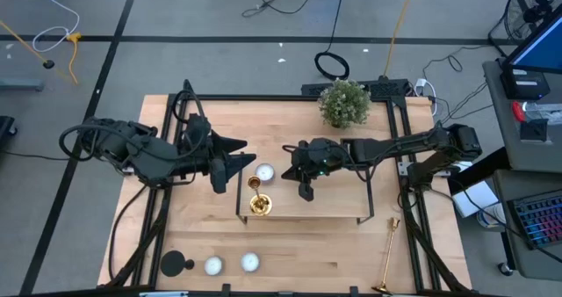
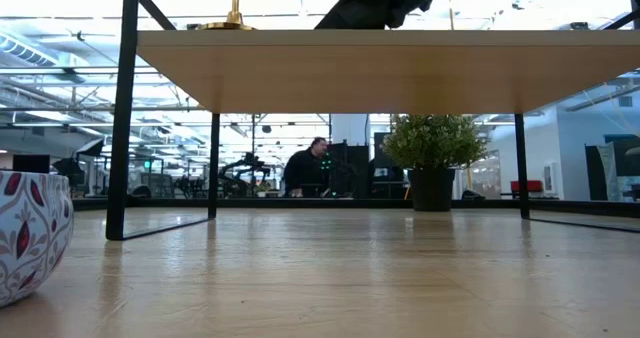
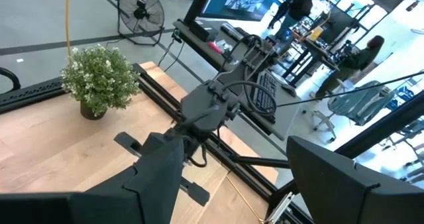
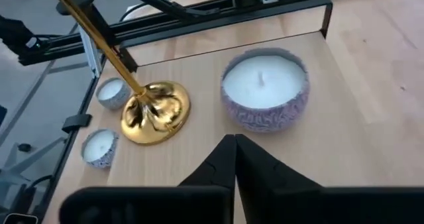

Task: Pick & Place candle stick holders
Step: Put the pink scented candle on the shelf

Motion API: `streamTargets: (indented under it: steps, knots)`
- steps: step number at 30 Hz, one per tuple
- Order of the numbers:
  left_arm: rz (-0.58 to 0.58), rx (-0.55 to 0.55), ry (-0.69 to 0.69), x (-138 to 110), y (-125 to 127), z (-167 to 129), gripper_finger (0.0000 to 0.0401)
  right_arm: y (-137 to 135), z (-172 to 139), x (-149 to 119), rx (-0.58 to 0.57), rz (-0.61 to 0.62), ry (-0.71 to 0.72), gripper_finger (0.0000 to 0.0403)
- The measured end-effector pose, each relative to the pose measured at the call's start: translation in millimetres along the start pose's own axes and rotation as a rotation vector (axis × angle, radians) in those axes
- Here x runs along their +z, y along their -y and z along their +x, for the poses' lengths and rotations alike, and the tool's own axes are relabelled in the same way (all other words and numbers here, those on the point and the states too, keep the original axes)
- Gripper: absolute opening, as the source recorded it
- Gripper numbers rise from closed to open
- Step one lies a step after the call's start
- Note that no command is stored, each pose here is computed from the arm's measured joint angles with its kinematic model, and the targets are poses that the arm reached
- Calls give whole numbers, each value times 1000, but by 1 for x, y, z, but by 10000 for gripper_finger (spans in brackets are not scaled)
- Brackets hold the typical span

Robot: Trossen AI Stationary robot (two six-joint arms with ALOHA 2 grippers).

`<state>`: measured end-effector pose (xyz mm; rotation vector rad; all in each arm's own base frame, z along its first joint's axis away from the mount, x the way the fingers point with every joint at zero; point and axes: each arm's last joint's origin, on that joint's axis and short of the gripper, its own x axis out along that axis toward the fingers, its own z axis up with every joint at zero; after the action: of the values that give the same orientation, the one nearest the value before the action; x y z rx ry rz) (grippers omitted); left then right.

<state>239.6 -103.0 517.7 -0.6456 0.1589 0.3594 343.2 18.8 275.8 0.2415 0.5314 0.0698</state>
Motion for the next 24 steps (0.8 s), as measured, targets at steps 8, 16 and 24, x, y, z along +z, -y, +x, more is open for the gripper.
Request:
streamTargets:
  steps: [8,16,24]
  knots:
    - [-13,2,2,0,0,0,269,3,11,-5,-38,-11,-15,1]
    - [-17,2,4,0,0,0,269,6,22,-12,-46,-6,-47,1]
    - [-17,8,11,0,0,0,268,8,30,-15,-38,-2,-45,0]
